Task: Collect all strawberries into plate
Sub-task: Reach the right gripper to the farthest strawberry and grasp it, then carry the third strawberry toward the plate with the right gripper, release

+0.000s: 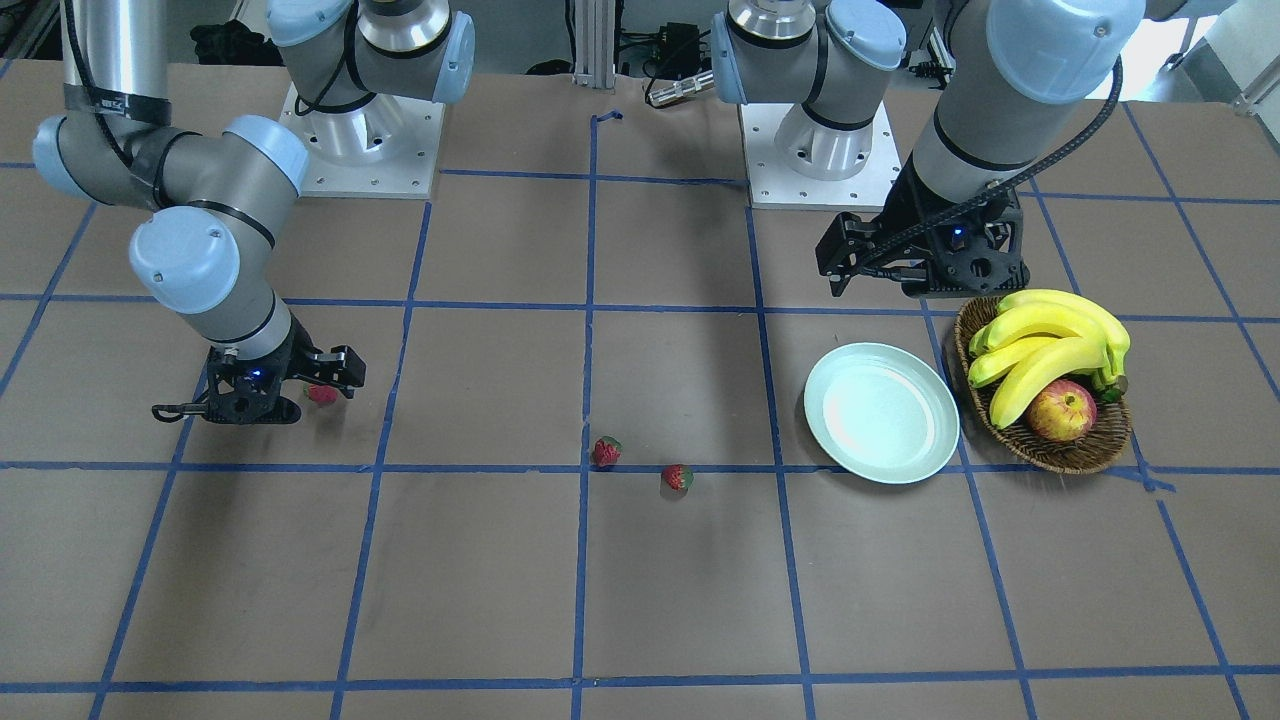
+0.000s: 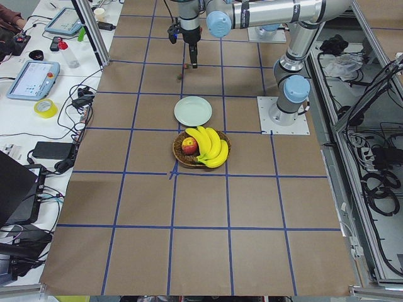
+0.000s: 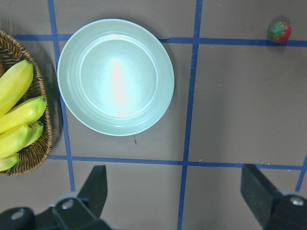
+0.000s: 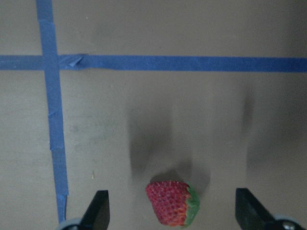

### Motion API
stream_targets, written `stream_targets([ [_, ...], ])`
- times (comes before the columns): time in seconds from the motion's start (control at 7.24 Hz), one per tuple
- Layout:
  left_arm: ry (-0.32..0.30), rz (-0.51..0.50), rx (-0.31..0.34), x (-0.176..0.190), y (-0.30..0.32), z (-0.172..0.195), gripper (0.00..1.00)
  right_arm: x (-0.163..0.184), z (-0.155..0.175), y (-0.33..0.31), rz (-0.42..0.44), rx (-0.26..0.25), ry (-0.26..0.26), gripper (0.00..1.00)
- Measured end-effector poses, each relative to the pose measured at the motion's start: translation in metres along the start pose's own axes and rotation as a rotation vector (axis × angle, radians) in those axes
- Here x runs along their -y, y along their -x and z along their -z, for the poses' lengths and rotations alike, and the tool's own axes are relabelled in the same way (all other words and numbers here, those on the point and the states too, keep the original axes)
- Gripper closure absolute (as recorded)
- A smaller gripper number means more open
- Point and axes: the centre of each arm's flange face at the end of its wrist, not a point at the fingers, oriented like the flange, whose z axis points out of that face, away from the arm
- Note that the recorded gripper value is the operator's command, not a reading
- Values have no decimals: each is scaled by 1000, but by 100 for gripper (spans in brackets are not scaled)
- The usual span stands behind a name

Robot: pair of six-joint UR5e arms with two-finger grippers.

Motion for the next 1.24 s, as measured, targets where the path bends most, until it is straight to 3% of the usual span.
stream_targets([
  [0.28, -2, 0, -1, 1, 0, 0, 0, -6, -11, 0, 0, 12, 20, 72],
  [0.41, -2, 0, -2, 1, 0, 0, 0, -7, -14, 0, 0, 14, 27, 86],
  [0.83, -1, 0, -1, 1, 0, 0, 0, -2, -6, 9, -23, 20, 11, 88],
  [1.11, 0, 0, -1, 0, 0, 0, 0, 10, 22, 84, -97, 46, -28, 88],
  [1.24, 0, 0, -1, 0, 0, 0, 0, 11, 32, 143, -148, 85, -32, 88],
])
